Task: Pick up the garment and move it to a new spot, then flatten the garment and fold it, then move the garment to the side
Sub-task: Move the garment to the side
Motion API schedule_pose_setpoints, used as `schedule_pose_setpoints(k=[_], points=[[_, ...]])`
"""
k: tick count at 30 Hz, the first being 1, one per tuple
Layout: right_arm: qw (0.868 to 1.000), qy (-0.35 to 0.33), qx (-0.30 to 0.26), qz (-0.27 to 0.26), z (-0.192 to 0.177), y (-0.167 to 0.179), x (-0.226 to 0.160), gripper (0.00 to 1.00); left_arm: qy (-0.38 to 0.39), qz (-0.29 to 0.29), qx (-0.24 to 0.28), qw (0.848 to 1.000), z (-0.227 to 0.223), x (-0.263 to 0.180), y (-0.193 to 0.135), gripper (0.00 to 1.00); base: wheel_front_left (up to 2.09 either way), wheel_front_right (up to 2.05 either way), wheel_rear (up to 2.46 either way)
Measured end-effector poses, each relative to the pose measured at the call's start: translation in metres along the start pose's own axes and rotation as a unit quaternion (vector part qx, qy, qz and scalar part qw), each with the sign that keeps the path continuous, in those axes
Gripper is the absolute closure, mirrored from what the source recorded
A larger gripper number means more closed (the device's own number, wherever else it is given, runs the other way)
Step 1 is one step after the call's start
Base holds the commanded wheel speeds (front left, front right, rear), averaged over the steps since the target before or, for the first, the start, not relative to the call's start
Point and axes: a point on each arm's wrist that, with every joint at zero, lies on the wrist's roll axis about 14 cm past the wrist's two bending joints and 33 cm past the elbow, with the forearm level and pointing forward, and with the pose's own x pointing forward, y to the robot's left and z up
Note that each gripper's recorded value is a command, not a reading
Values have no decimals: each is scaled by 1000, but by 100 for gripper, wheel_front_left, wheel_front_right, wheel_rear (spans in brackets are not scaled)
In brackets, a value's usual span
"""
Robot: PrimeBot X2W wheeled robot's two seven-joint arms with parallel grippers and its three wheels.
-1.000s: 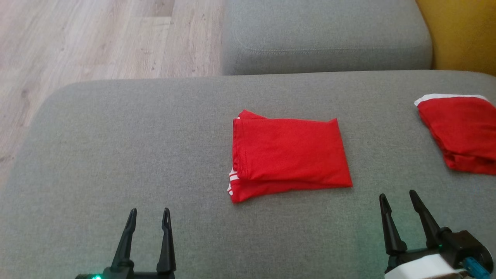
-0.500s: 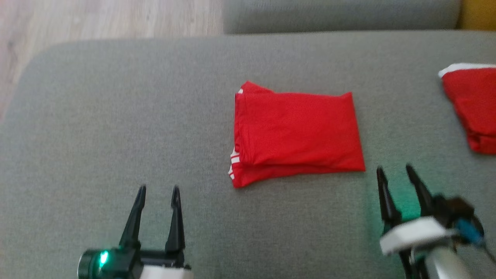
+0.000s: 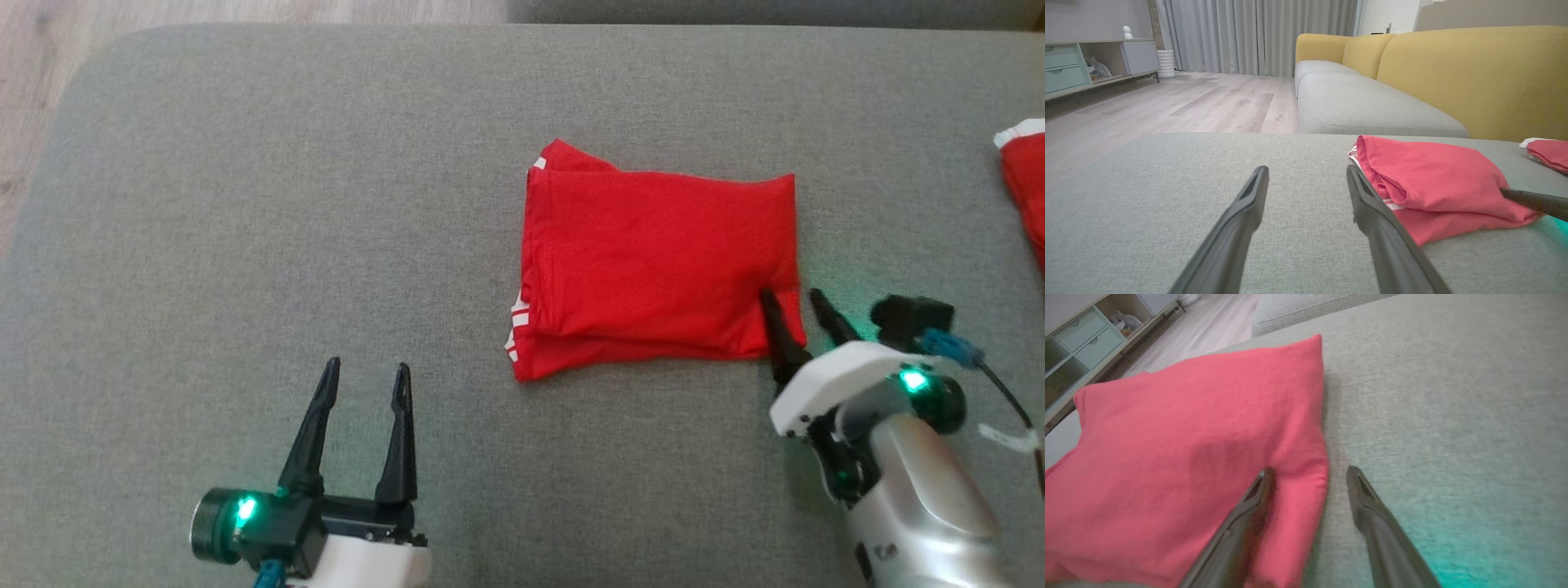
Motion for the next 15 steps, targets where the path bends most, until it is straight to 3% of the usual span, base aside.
schedule_pose_setpoints(k=[1,2,7,10,15], points=[[1000,5,0,8,-1,5,2,86,0,0,0,1000,0,0,0,0,0,0,0],[1000,7,-2,14,0,9,4,100,0,1,0,1000,0,-1,0,0,0,0,0],[999,-2,-36,12,7,0,4,100,-1,-5,-7,1000,0,4,-5,0,0,0,0],[996,-12,-84,-21,26,-38,0,100,2,-19,-10,1000,-2,9,-13,0,0,0,0],[982,-43,-156,-102,89,-119,-14,100,5,-46,-16,999,-6,26,-29,0,0,0,0]])
